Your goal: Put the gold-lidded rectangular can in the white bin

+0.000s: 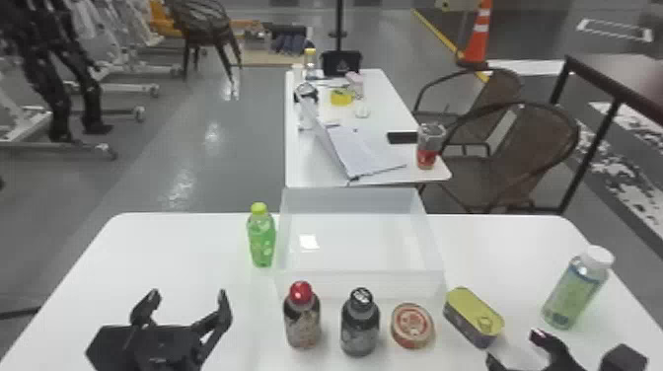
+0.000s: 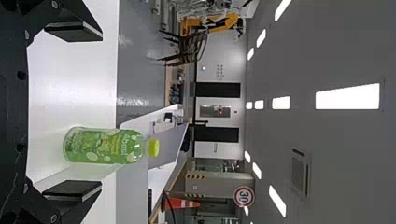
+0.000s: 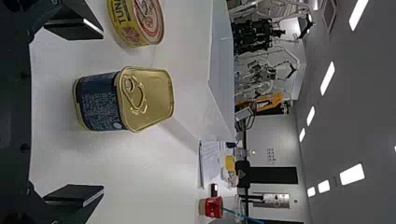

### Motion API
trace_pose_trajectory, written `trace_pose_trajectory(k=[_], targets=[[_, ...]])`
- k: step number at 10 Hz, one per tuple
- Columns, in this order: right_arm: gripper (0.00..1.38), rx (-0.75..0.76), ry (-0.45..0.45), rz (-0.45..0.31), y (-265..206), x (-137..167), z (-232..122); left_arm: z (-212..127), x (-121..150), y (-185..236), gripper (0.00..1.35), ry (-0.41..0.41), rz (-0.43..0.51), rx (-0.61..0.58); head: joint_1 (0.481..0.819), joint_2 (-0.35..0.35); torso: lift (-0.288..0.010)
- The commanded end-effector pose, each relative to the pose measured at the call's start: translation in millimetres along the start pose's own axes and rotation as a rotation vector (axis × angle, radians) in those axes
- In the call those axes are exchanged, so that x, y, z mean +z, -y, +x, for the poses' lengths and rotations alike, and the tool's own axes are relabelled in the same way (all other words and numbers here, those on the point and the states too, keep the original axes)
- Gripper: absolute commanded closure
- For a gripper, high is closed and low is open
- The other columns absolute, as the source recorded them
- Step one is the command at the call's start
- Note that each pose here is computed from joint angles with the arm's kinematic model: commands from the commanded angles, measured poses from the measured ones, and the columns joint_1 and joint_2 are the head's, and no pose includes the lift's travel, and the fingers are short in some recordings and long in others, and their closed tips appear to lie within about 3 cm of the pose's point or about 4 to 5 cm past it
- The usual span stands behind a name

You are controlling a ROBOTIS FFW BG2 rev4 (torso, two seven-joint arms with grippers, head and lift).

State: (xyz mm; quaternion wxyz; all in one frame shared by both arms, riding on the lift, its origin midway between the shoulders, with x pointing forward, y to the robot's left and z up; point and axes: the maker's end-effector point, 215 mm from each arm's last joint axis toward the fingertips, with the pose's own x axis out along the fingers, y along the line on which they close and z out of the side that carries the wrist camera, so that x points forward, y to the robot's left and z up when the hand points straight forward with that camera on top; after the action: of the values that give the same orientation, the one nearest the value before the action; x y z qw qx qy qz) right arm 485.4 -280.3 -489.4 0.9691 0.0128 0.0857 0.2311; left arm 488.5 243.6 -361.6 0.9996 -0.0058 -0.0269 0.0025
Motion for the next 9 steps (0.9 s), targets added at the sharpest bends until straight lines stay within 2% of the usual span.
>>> trace_pose_trajectory(k=[1, 8, 9], targets=[[0.13, 0.015, -0.003, -0.005, -3, 2, 10, 0, 1, -1, 0.18, 0.002, -0.001, 0.003, 0.549, 0.000, -0.100], [0.13, 0.065, -0.035, -0.022, -15, -3, 32, -2, -3, -3, 0.18, -0.007, -0.009, 0.011, 0.549, 0.000, -0.100], [0.21, 0.066, -0.044, -0.017, -14, -7, 33, -2, -4, -3, 0.18, -0.010, -0.010, 0.009, 0.549, 0.000, -0.100]])
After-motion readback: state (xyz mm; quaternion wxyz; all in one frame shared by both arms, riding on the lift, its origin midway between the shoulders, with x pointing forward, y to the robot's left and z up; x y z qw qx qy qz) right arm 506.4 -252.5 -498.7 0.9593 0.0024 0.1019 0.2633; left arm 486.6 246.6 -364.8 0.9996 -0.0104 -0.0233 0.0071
